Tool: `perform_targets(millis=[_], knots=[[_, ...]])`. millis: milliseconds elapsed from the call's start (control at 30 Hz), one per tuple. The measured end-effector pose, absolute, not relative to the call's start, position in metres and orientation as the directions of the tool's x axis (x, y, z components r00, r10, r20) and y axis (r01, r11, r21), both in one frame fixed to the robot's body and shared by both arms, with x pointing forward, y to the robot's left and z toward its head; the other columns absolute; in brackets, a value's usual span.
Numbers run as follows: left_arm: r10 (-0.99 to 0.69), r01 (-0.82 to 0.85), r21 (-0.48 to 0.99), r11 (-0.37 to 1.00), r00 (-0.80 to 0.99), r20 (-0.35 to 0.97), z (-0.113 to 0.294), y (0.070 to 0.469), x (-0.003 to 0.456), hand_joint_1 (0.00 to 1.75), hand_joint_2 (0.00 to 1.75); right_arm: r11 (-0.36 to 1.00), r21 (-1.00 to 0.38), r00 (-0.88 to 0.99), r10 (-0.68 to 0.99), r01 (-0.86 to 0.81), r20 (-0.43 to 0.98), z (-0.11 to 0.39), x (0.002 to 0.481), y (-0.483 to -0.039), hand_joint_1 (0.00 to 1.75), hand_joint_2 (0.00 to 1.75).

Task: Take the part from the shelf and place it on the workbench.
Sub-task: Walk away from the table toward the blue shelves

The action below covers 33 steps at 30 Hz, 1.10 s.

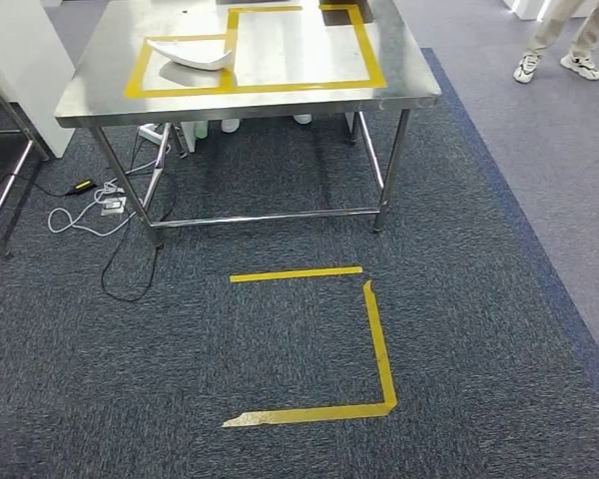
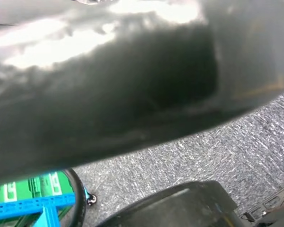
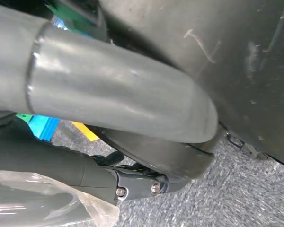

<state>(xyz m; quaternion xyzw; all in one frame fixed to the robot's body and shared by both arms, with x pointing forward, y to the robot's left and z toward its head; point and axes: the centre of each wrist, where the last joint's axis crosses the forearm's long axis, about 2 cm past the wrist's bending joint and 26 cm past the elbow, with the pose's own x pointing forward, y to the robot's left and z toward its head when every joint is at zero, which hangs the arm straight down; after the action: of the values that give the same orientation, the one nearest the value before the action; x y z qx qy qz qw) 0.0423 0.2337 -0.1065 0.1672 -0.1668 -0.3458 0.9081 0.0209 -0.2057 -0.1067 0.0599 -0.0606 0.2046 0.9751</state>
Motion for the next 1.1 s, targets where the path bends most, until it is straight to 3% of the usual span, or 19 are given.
perform_targets(millis=[1100], knots=[[-0.709, 0.595, 0.421, 0.684, 0.678, 0.193, -0.1065, 0.2342, 0.0427, 0.00, 0.00, 0.911, 0.106, 0.912, 0.380, -0.398, 0.153, -0.1077, 0.0162, -0.2096, 0.00, 0.00]])
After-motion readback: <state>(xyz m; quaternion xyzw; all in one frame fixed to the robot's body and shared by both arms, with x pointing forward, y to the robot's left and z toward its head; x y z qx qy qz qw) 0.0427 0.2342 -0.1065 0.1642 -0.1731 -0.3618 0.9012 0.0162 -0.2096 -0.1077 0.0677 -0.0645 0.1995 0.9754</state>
